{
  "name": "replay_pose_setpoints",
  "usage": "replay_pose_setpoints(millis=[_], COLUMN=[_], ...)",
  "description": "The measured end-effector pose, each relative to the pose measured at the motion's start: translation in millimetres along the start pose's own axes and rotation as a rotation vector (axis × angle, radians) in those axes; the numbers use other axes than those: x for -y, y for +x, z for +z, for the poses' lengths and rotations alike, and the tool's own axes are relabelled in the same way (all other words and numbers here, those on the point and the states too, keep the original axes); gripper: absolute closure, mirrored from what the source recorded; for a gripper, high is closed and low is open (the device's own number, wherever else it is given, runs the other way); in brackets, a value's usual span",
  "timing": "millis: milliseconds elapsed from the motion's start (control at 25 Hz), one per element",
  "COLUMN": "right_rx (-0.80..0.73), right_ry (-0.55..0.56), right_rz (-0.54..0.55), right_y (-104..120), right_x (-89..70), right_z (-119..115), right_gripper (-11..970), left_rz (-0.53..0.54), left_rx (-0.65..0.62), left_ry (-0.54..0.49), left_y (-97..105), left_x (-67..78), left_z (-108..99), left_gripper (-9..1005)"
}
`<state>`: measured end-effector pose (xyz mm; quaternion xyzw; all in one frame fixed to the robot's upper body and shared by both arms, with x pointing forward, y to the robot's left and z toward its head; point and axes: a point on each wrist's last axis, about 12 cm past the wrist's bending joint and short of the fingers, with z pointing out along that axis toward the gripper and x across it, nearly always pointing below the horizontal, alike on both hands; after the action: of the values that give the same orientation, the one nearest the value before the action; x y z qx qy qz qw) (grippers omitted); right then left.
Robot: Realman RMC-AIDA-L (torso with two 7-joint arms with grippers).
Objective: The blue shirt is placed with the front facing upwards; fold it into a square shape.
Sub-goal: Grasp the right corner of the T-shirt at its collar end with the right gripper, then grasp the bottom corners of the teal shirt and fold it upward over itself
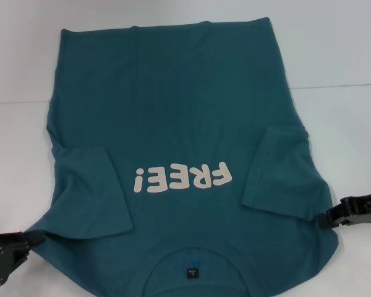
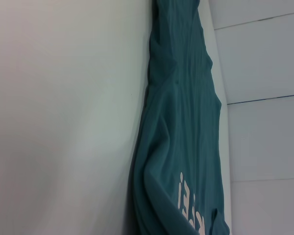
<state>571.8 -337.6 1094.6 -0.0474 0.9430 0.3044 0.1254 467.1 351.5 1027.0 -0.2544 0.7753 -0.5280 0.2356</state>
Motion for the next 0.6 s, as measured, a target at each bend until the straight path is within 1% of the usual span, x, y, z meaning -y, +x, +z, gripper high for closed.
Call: replay_pose_setpoints(millis=[80,400,600], right_rx=[-0.001,-0.002,-0.017], right_ry=[0.0,0.005,0.012], right_rz=[-0.002,0.0,-0.004], right_y=[-1,0,1], right_x=[-0.5,1.8,6.2], right_z=[0,-5,-14], right_gripper=[720,919,919], left_rz=[0.0,0.004,0.04], left_rx=[0.0,0.002,-0.026], left_ry=[0.0,-0.003,0.001], left_y=[0,-1,-1], left_x=[-0.1,-0.1,1.4], left_z=[0,-1,-4], left_gripper=[972,972,971])
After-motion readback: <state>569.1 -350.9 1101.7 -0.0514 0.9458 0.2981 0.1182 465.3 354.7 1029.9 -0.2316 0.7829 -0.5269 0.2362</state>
